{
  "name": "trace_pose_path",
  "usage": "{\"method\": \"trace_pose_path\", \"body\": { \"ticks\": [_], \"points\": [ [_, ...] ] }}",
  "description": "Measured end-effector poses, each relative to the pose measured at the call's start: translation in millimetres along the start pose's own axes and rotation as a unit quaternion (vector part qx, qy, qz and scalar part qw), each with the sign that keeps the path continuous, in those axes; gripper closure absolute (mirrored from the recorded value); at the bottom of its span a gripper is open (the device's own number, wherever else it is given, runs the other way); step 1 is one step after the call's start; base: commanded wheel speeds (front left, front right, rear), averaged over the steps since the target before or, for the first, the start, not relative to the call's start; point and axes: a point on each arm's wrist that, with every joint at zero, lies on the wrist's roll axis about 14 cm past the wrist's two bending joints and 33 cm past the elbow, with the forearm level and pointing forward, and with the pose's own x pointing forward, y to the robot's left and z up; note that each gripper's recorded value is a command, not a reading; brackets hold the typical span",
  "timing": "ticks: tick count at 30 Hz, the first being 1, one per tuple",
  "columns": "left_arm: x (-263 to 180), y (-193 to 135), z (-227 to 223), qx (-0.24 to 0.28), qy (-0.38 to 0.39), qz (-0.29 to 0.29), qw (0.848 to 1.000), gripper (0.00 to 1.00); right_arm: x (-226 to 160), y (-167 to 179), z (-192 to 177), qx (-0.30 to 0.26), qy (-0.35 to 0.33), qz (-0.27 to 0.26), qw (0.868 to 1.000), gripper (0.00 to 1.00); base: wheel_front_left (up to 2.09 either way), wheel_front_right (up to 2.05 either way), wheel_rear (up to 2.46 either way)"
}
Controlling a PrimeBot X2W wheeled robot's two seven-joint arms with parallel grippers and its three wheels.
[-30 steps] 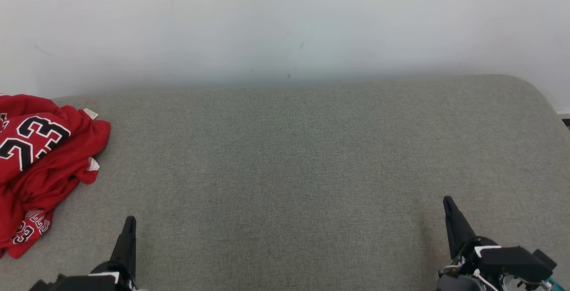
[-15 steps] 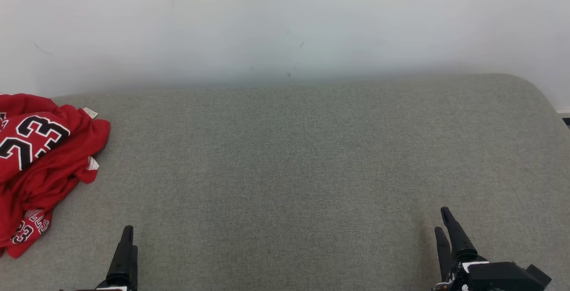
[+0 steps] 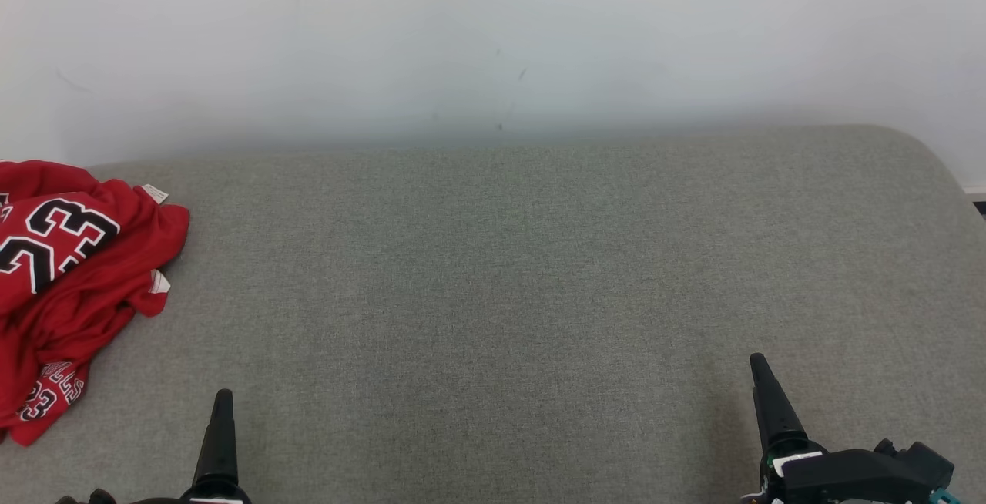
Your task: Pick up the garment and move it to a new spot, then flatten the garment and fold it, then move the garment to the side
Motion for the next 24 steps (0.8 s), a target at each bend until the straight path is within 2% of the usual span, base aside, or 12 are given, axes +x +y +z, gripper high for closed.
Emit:
{"method": "trace_pose_path", "body": {
  "ticks": [7,13,24],
  "points": [
    [-0.9,-1.6,-6.2,0.08,0.006,0.005,0.997,0.0,-1.6,0.7,-3.3,-0.072,0.002,0.003,0.997,0.0,0.0,0.0,0.0],
    [-2.6,-2.3,-13.5,0.154,0.013,0.006,0.988,0.0,-1.6,2.6,-6.8,-0.129,0.005,0.008,0.992,0.0,0.0,0.0,0.0],
    [-5.9,-6.3,-18.0,0.235,0.01,-0.005,0.972,0.0,-3.3,4.8,-12.4,-0.212,0.008,0.017,0.977,0.0,0.0,0.0,0.0]
  ]
}}
